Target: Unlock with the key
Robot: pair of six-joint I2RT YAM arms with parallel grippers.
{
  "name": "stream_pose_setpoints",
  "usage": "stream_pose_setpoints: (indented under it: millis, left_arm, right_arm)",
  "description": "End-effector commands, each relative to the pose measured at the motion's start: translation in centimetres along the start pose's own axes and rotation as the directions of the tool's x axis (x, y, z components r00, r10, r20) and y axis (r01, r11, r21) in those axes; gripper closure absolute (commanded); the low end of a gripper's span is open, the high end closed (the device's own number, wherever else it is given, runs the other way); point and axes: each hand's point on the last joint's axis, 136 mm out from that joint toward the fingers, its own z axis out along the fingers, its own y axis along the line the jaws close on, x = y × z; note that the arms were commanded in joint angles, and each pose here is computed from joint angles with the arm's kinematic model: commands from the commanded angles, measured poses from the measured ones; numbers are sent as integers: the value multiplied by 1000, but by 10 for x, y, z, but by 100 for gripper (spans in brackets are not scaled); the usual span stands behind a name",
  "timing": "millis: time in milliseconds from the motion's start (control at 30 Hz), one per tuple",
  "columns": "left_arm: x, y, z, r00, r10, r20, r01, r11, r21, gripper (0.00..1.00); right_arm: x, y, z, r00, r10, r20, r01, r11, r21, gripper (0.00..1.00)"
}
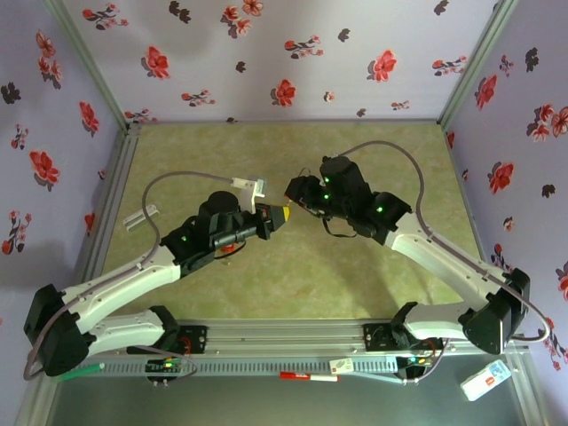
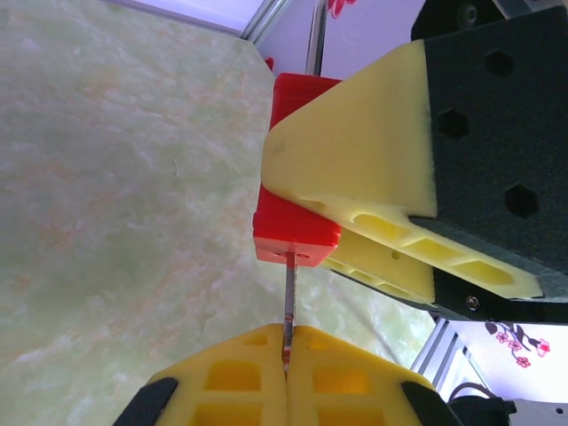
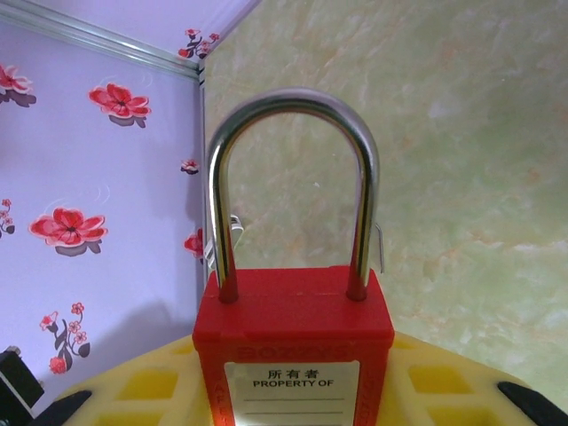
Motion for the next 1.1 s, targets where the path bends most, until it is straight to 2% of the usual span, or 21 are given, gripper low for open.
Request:
stream_pose_setpoints:
  millis: [0,133,300,467,600,700,867,1067]
  left_arm:
    - [-28,-6,-4,995,39,93,-38,999,-13,100]
    - [-33,-12,-2,993,73,89,-72,997,-7,100]
    - [-38,-24,5,991,120,62,-122,992,30,100]
    - [-47,-33,7,992,126,29,-128,986,104,100]
    - [-54,-39,7,997,80,-10,-77,979,186,100]
    - [-56,-38,8,997,73,2,-72,979,189,100]
    - [-67,-34,7,991,67,114,-86,981,172,100]
    - [-73,-54,14,994,98,58,-108,972,211,100]
  right_arm:
    - [7,20,-2,999,30,-19,-31,998,-49,100]
    - [17,18,2,997,52,-50,-53,998,-23,100]
    - [31,28,8,991,88,-99,-94,994,-53,100]
    - [42,26,8,986,113,-126,-118,992,-36,100]
    - [41,26,4,987,110,-116,-116,992,-51,100]
    - [41,25,1,987,113,-114,-119,991,-54,100]
    - [42,23,3,978,175,-113,-182,982,-56,100]
    - [53,17,11,971,186,-147,-190,982,-14,100]
